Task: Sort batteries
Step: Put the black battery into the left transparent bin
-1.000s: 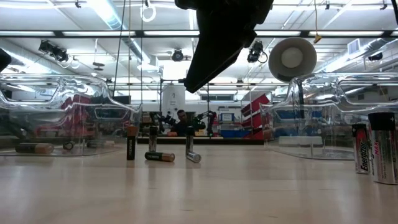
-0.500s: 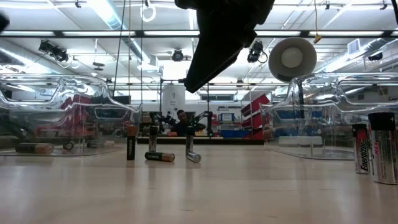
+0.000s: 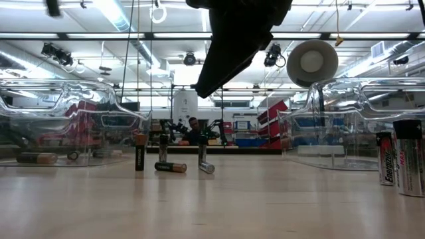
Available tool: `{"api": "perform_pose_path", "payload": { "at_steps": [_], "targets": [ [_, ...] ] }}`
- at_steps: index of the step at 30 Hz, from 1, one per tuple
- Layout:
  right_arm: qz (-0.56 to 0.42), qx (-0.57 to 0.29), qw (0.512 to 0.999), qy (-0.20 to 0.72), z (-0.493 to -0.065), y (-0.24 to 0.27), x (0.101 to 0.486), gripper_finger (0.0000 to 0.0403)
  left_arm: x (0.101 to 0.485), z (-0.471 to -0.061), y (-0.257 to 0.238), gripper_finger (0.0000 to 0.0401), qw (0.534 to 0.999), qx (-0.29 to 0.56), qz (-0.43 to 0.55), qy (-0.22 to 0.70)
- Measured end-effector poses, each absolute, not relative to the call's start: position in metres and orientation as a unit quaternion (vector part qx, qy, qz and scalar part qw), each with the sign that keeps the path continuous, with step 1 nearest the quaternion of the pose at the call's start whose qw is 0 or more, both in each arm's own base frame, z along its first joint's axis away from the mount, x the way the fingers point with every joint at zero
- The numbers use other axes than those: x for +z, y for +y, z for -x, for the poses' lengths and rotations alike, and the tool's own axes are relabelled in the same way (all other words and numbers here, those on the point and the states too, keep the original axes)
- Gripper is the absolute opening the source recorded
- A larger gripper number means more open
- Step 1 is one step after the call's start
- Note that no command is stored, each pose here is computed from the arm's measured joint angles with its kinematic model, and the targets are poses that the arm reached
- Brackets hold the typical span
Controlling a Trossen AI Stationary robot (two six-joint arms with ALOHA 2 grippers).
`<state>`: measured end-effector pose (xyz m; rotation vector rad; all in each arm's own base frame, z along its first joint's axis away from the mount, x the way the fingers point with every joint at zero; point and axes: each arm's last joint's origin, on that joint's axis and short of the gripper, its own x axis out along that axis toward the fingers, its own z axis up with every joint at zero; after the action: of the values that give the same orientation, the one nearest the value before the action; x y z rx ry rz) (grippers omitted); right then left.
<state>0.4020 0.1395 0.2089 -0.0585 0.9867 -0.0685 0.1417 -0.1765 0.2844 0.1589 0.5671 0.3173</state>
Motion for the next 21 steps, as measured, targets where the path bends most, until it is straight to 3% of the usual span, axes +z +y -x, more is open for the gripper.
{"api": "perform_pose_path", "payload": {
  "at_steps": [11,21],
  "targets": [
    [0.057,-0.065,0.890,0.448,-0.408,0.130,0.211,0.0126,0.244,-0.122,-0.107,0.0045,0.921,0.209,-0.041,0.327],
    [0.036,-0.044,0.916,0.398,-0.426,0.109,0.219,0.0126,0.203,-0.110,-0.090,0.0045,0.919,0.209,-0.016,0.333]
  ]
}}
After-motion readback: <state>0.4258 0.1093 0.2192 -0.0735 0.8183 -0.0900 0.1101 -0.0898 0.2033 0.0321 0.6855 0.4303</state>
